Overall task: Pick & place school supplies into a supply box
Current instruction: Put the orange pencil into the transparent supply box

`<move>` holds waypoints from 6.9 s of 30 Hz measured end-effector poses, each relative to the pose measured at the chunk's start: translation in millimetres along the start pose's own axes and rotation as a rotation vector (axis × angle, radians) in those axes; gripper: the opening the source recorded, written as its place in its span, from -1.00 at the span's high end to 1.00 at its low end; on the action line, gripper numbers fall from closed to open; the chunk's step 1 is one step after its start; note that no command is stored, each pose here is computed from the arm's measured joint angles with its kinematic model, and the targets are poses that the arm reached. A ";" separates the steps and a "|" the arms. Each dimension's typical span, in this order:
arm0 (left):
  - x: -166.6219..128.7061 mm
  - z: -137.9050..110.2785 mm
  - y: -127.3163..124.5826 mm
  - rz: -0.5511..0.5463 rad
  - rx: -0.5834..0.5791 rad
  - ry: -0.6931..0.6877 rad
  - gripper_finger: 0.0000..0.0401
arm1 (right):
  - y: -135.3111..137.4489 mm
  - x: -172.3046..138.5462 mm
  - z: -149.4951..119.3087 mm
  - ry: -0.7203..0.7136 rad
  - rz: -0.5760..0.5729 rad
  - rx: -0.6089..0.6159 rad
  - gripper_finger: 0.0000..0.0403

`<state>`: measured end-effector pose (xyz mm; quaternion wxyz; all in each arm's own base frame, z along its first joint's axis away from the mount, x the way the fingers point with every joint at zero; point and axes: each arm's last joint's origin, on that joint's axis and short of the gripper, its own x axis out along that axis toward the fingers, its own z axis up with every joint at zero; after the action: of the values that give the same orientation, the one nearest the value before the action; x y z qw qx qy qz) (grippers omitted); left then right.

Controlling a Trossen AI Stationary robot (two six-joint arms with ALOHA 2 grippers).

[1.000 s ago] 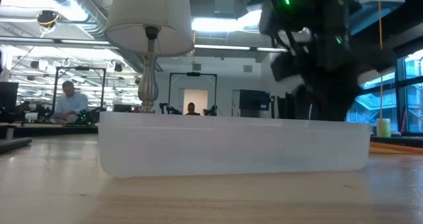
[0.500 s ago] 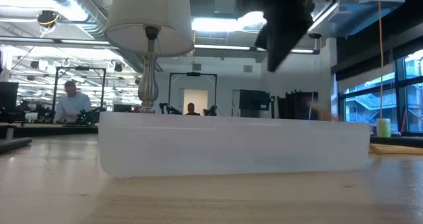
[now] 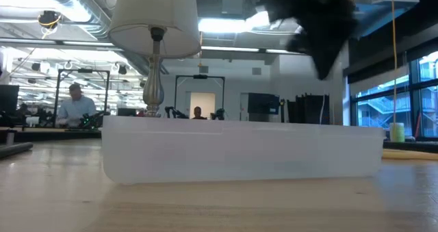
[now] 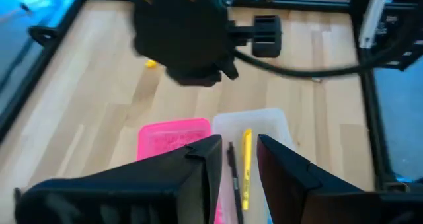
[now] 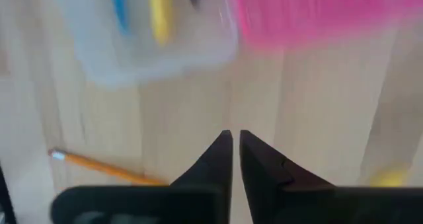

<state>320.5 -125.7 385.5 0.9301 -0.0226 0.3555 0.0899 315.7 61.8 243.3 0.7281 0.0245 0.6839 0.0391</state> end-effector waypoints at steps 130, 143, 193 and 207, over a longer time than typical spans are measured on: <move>1.7 -52.8 29.1 -0.182 0.274 -0.078 0.56 | 217.6 114.9 -100.6 0.064 -0.194 1.430 0.02; 2.1 -52.5 29.9 -0.180 0.272 -0.078 0.56 | 217.3 127.3 -100.8 0.022 -0.243 1.443 0.17; 1.7 -51.7 28.7 -0.209 0.268 -0.084 0.56 | 236.0 104.3 -111.5 -0.045 -0.334 1.241 0.95; -5.8 -49.9 28.9 -0.294 0.257 -0.100 0.56 | 242.6 40.8 -73.7 -0.231 -0.255 0.930 0.95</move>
<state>278.2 -103.6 352.8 0.9448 0.0493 0.3105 -0.0918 239.0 305.7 219.7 0.7100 0.2672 0.5414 -0.3625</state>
